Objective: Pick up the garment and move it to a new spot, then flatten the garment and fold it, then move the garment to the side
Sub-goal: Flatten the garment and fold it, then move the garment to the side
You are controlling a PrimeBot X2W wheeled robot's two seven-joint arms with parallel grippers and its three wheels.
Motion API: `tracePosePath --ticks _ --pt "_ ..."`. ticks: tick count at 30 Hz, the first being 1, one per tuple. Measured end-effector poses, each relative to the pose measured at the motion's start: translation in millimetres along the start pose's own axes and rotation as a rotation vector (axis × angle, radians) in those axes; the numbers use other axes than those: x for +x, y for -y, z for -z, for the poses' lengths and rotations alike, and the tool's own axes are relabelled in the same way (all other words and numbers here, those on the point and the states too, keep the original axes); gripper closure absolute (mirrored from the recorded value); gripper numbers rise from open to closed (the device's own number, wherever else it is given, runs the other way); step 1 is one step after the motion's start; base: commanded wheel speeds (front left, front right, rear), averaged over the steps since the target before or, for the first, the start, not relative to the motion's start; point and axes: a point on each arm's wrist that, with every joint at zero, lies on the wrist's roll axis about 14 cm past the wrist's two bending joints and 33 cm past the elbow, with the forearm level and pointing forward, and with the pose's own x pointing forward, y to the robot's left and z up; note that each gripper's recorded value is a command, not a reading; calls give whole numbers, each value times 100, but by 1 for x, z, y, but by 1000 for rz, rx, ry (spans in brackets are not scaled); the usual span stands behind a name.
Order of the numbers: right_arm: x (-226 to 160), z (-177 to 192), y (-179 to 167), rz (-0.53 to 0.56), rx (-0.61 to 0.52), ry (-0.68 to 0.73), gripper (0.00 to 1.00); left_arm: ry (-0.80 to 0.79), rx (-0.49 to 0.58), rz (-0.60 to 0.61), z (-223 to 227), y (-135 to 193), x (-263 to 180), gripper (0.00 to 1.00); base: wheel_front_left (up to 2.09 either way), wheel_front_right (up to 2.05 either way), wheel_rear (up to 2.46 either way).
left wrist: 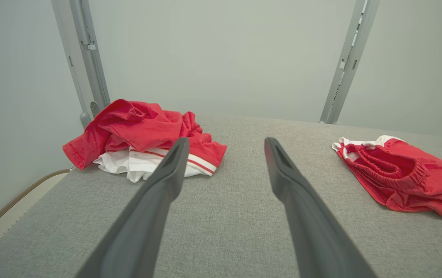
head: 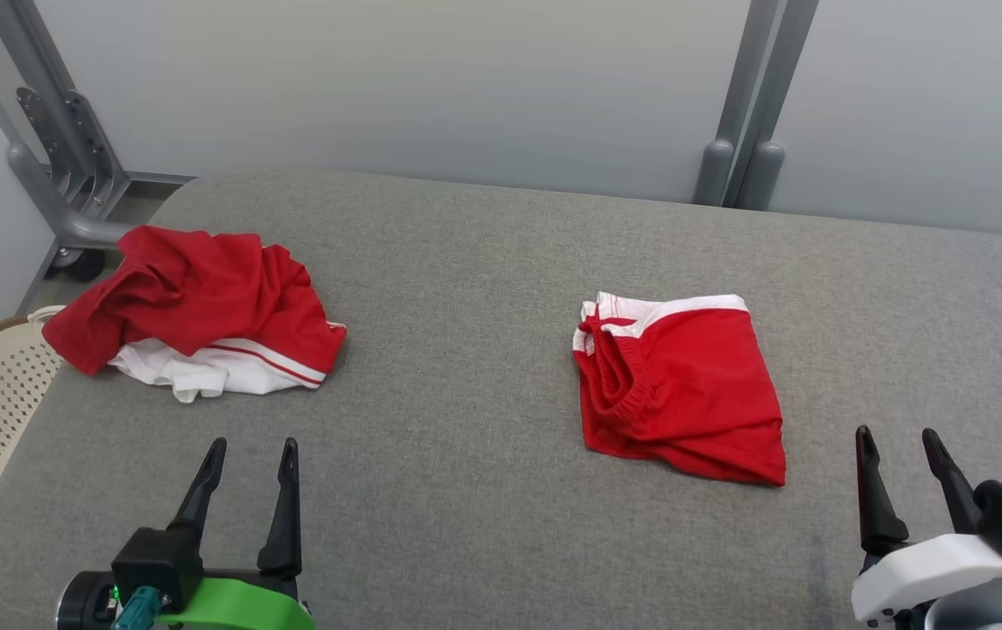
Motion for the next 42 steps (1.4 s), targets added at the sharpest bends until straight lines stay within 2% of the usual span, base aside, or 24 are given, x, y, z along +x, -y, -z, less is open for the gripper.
tracePosePath --ticks 6,10,16,20,22,26,32,42 --pt "-10 22 14 49 40 -68 0 0 -2 16 1 6 2 0 0 0 0" --pt "2 24 22 77 69 -108 0 -7 -2 26 3 9 3 0 0 0 0" --pt "31 42 23 80 74 -308 0 -31 -4 44 10 15 7 0 0 0 0" --pt "51 56 18 71 117 -476 0 -51 -4 42 16 14 11 0 0 0 0" --pt "59 61 12 51 104 -547 0 -60 -3 39 18 13 12 0 0 0 0" --pt "82 56 6 41 88 -607 0 -72 2 39 22 11 16 0 0 0 0" --pt "100 71 -11 3 100 -725 0 -92 4 38 27 11 20 0 0 0 0" --pt "105 116 -27 -27 129 -882 0 -129 -3 21 39 9 24 0 0 0 0"
